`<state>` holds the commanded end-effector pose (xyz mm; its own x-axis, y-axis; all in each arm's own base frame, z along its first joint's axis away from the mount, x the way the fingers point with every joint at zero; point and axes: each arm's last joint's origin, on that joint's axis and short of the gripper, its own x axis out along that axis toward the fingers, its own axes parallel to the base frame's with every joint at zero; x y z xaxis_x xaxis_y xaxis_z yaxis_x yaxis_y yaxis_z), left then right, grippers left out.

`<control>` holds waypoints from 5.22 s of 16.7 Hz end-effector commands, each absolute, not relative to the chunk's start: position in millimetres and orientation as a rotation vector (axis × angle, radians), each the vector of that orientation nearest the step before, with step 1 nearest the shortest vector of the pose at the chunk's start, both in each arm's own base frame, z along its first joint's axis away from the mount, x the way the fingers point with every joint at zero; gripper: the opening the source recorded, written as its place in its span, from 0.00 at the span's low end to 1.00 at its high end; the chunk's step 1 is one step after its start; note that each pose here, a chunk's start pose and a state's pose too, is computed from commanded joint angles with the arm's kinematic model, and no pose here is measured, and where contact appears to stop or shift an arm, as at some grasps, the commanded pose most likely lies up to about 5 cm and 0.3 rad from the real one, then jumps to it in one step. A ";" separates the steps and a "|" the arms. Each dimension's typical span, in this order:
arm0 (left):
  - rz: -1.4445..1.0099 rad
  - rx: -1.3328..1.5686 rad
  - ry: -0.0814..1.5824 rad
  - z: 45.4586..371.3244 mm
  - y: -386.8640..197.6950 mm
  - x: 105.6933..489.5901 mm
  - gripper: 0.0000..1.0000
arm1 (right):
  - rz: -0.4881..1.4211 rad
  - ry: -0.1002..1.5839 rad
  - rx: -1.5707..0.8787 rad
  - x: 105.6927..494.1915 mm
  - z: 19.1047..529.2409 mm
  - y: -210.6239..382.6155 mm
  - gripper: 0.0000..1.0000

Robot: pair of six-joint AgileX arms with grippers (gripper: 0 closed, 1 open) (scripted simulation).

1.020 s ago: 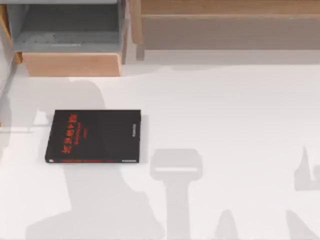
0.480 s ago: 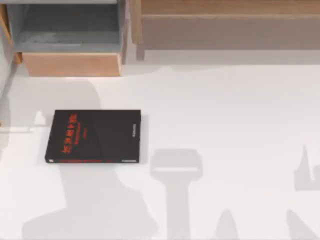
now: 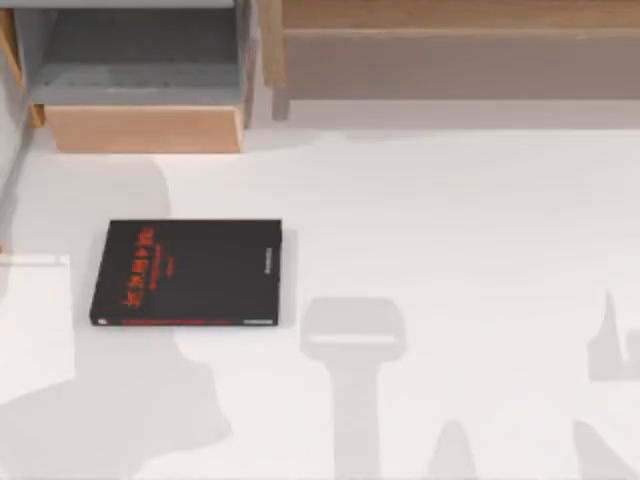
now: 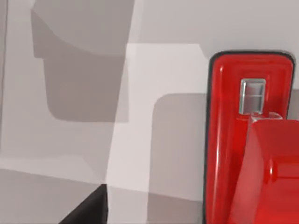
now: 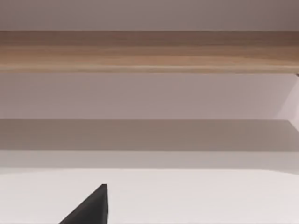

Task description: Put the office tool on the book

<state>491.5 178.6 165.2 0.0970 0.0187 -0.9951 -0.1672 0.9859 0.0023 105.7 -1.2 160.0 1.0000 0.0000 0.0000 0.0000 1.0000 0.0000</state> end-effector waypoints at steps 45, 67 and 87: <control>0.187 -0.219 1.409 228.7 161.5 476.5 0.00 | 0.000 0.000 0.000 105.7 160.0 -1.2 1.00; 0.007 -0.008 1.452 202.4 -126.5 376.6 0.00 | 0.000 0.000 0.000 105.7 160.0 -1.2 1.00; -0.008 0.010 1.463 161.9 -143.2 364.1 0.08 | 0.000 0.000 0.000 105.7 160.0 -1.2 1.00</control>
